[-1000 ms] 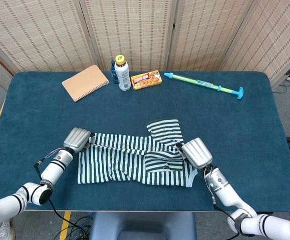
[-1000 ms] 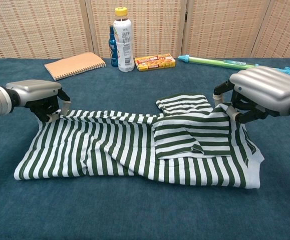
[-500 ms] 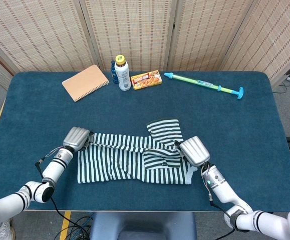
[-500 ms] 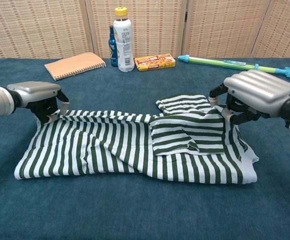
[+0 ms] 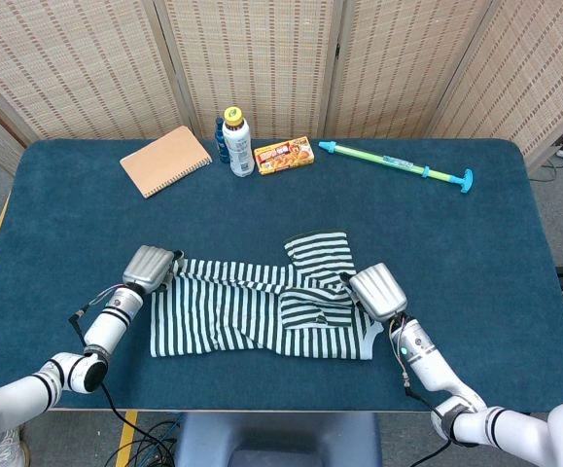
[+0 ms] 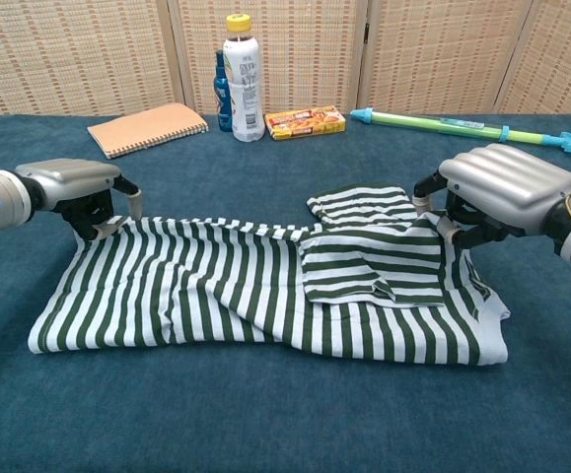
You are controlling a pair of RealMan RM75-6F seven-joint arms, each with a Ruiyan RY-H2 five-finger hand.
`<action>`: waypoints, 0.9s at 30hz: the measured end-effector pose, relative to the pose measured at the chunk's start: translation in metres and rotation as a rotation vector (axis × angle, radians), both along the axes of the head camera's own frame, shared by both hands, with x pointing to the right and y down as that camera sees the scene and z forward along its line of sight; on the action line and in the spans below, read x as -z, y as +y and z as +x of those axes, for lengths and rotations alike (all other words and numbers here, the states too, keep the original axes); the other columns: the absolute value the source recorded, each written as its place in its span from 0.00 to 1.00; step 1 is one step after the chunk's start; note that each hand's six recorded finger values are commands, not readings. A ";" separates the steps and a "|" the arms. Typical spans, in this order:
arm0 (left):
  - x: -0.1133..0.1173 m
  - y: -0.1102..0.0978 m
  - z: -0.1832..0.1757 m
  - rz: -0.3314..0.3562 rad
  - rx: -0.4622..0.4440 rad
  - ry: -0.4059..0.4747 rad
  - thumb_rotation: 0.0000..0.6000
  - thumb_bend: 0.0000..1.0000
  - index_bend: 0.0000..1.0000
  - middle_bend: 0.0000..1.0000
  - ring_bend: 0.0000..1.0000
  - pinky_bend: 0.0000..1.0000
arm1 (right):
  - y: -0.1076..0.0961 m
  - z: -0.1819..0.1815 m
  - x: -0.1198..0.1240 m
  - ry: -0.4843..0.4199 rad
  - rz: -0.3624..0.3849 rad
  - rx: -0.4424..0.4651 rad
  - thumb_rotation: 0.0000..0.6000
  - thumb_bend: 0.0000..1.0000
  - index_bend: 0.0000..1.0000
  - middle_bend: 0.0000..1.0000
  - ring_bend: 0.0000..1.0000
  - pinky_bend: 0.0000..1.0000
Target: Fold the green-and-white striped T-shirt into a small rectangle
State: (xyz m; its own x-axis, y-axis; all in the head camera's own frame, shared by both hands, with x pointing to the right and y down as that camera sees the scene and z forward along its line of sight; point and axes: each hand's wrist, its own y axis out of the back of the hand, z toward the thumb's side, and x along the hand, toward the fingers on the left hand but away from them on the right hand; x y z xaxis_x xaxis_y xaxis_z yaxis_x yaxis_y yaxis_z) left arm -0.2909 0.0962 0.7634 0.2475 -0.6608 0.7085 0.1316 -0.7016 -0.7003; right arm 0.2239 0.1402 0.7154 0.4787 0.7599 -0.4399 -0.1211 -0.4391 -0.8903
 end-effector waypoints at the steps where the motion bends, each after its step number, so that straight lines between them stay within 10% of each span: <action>1: 0.001 0.000 0.000 0.004 0.002 0.000 1.00 0.51 0.24 0.89 0.84 0.95 | 0.000 0.000 -0.001 0.003 0.000 -0.002 1.00 0.61 0.73 1.00 1.00 1.00; 8: 0.009 -0.002 -0.001 0.040 0.023 0.011 1.00 0.49 0.01 0.87 0.83 0.94 | -0.004 0.006 -0.009 0.031 -0.002 -0.025 1.00 0.59 0.67 1.00 1.00 1.00; 27: 0.032 -0.005 -0.008 0.128 0.084 0.059 1.00 0.40 0.00 0.84 0.83 0.94 | -0.022 0.003 -0.027 0.076 -0.028 -0.072 1.00 0.39 0.30 0.98 1.00 1.00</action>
